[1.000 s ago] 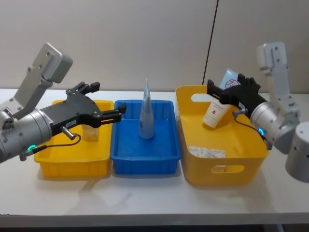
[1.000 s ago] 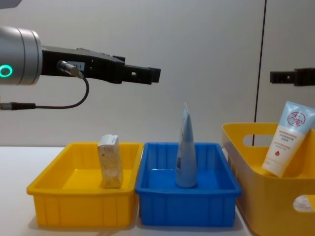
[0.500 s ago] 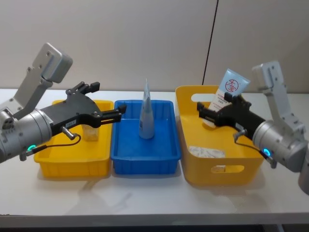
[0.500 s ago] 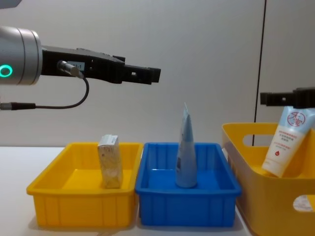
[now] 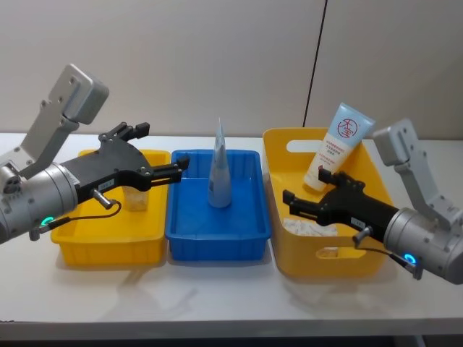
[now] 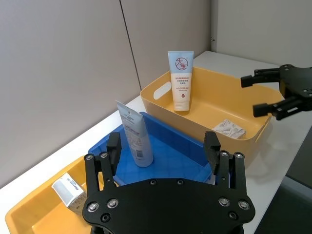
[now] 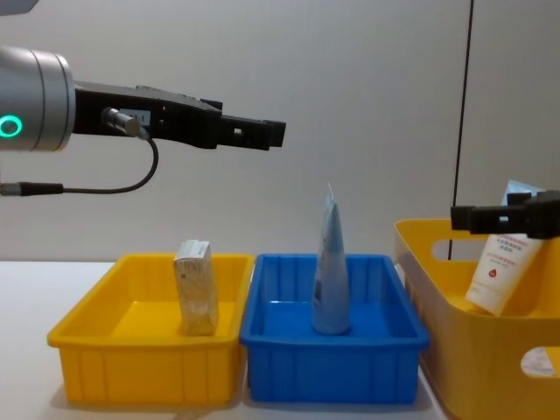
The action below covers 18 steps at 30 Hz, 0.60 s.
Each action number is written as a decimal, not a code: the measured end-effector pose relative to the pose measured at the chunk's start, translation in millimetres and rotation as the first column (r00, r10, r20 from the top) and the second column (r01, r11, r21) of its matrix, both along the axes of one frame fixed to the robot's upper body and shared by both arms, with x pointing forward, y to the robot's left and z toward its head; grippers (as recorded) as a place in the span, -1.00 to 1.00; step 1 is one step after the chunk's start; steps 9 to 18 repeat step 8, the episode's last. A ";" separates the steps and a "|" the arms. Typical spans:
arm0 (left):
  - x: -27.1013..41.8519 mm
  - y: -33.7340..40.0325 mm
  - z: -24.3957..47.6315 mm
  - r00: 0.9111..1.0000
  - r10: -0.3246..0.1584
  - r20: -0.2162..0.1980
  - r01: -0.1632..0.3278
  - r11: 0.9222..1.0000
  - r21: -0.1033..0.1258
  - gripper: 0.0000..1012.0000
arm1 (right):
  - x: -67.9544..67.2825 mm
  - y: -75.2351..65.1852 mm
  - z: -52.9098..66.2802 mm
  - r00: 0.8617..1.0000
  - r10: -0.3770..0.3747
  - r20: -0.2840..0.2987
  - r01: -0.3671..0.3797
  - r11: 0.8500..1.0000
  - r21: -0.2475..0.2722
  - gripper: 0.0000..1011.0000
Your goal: Bimanual collaborative sorting of washing and personal care products
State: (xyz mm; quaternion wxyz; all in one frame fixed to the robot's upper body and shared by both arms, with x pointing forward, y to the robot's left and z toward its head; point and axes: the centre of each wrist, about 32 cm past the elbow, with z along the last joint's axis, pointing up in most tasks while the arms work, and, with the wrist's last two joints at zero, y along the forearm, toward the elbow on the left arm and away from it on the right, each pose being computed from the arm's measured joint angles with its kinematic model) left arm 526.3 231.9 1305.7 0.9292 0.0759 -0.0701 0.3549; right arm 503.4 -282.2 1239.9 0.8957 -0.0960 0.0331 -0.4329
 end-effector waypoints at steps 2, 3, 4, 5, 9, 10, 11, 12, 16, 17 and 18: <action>0.0 0.0 0.0 1.000 0.000 0.000 0.000 1.000 0.000 0.98 | -1.2 -0.7 -0.5 1.000 0.010 -0.003 -0.010 1.000 0.000 0.98; 0.0 0.0 0.0 1.000 0.000 0.000 0.000 1.000 0.000 0.98 | -2.2 -1.2 -1.0 1.000 0.019 -0.006 -0.019 1.000 0.000 0.98; 0.0 0.0 0.0 1.000 0.000 0.000 0.000 1.000 0.000 0.98 | -2.7 -1.4 -1.3 1.000 0.024 -0.007 -0.024 1.000 0.000 0.98; 0.0 0.0 0.0 1.000 0.000 0.000 0.000 1.000 0.000 0.98 | -3.2 -1.7 -1.6 1.000 0.028 -0.009 -0.028 1.000 0.000 0.98; 0.0 0.0 0.0 1.000 0.000 0.000 0.000 1.000 0.000 0.98 | -4.8 -2.5 -2.5 0.999 0.043 -0.014 -0.043 0.999 0.000 0.98; 0.0 0.0 0.0 1.000 0.000 0.000 0.000 1.000 0.000 0.98 | -4.8 -2.5 -2.5 0.999 0.043 -0.014 -0.043 0.999 0.000 0.98; 0.0 0.0 0.0 1.000 0.000 0.000 0.000 1.000 0.000 0.98 | -4.8 -2.5 -2.5 0.999 0.043 -0.014 -0.043 0.999 0.000 0.98; 0.0 0.0 0.0 1.000 0.000 0.000 0.000 1.000 0.000 0.98 | -4.8 -2.5 -2.5 0.999 0.043 -0.014 -0.043 0.999 0.000 0.98; 0.0 0.0 0.0 1.000 0.000 0.000 0.000 1.000 0.000 0.98 | -4.8 -2.5 -2.5 0.999 0.043 -0.014 -0.043 0.999 0.000 0.98; 0.0 0.0 0.0 1.000 0.000 0.000 0.000 1.000 0.000 0.98 | -4.8 -2.5 -2.5 0.999 0.043 -0.014 -0.043 0.999 0.000 0.98; 0.0 0.0 0.0 1.000 0.000 0.000 0.000 1.000 0.000 0.98 | -4.8 -2.5 -2.5 0.999 0.043 -0.014 -0.043 0.999 0.000 0.98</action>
